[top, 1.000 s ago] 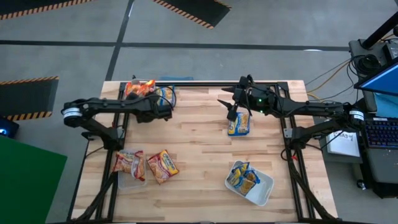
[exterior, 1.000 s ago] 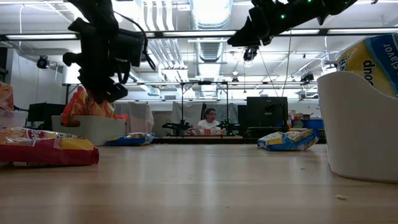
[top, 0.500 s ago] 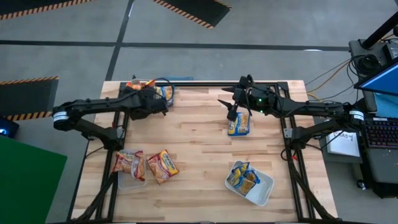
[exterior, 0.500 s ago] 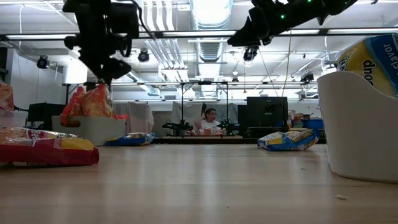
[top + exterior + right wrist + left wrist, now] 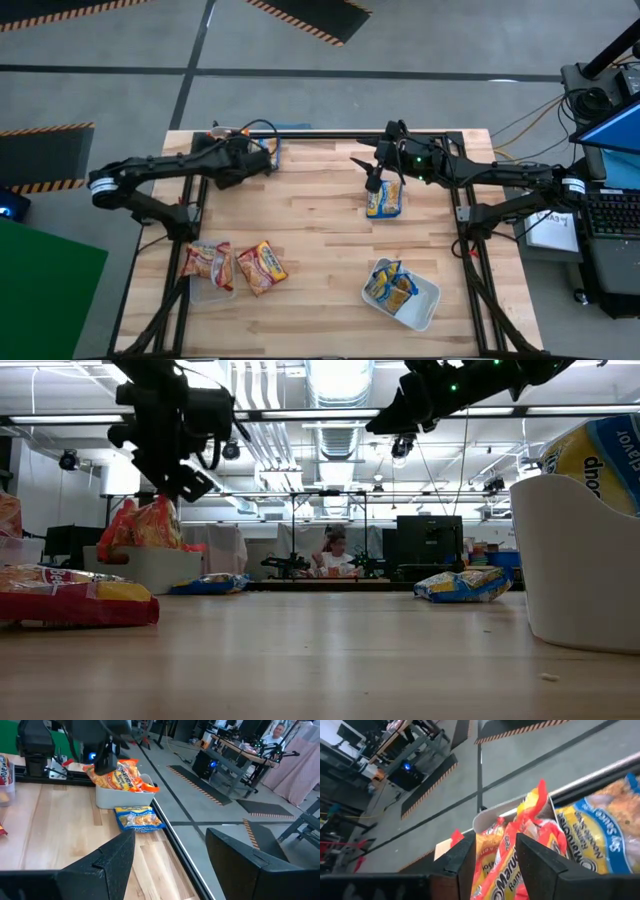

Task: Sort Maruchan noodles
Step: Put the orange noodle pack into the gray bin, then put the blue noodle pack into the white bin

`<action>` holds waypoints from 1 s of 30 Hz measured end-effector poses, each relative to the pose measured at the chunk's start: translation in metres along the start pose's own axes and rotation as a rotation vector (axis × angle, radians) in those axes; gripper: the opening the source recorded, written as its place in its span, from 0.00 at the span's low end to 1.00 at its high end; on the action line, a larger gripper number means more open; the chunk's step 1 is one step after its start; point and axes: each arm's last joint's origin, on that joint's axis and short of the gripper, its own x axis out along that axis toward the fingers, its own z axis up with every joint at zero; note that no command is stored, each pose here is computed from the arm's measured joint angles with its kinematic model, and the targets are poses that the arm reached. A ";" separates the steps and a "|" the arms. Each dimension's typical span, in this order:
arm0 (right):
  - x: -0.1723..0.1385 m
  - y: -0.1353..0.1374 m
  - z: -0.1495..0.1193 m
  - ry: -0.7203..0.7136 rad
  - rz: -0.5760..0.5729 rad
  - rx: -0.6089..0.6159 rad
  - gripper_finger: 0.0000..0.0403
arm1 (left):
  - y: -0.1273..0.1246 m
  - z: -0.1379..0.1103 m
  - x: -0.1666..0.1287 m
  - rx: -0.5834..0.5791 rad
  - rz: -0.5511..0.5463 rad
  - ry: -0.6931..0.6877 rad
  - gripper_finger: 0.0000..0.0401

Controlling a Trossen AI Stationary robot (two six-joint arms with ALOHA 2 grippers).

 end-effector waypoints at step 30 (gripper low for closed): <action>0.000 -0.001 0.001 -0.009 -0.007 -0.018 0.58 | -0.011 -0.016 -0.012 0.014 -0.085 -0.023 0.28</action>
